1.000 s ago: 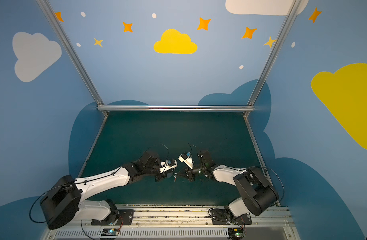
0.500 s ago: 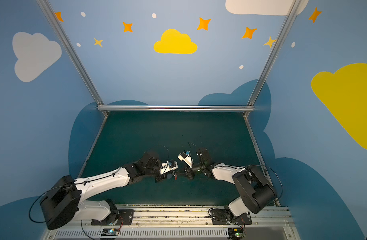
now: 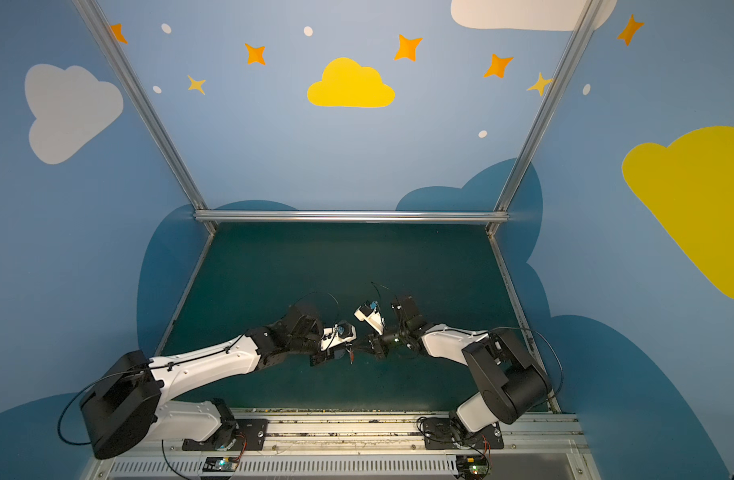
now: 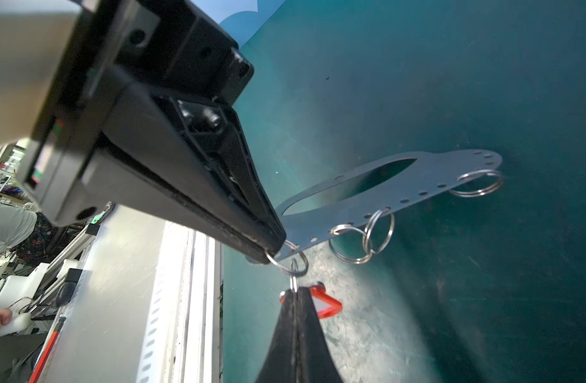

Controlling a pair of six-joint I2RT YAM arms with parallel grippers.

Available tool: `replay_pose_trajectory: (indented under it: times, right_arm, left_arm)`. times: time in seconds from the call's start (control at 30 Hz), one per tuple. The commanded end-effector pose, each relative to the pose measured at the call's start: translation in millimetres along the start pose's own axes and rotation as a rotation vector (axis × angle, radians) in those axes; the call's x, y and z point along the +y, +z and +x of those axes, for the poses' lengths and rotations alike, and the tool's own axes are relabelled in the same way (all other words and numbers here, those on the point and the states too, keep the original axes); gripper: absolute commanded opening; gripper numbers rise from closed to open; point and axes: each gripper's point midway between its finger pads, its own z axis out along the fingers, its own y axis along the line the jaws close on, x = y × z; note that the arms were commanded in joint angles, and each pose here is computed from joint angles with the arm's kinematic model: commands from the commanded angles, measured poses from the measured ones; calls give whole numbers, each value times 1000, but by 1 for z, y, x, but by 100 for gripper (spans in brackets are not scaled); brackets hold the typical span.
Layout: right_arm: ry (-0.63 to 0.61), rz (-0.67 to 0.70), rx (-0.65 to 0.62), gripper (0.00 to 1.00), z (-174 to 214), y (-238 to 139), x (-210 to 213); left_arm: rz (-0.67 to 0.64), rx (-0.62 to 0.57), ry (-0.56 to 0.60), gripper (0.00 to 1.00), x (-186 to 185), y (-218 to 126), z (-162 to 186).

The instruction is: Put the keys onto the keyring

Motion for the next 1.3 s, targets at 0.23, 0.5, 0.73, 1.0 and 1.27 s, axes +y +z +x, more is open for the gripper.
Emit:
replay_pose_trajectory:
  times: [0.23, 0.5, 0.73, 1.0, 1.27]
  right_arm:
    - [-81, 59, -98, 0, -27, -16, 0]
    - [-90, 82, -123, 0, -31, -24, -2]
    - [-137, 118, -58, 0, -12, -12, 1]
    - [-298, 371, -117, 0, -15, -28, -15]
    - [-317, 256, -151, 0, -34, -35, 18]
  left_arm:
    - [58, 0, 14, 4, -13, -3, 1]
    - [52, -2, 15, 4, -13, -4, 0]
    - [-1, 28, 12, 4, -4, -5, 6]
    - [-119, 80, -35, 4, 21, -3, 20]
    - [-154, 7, -158, 4, 45, -12, 9]
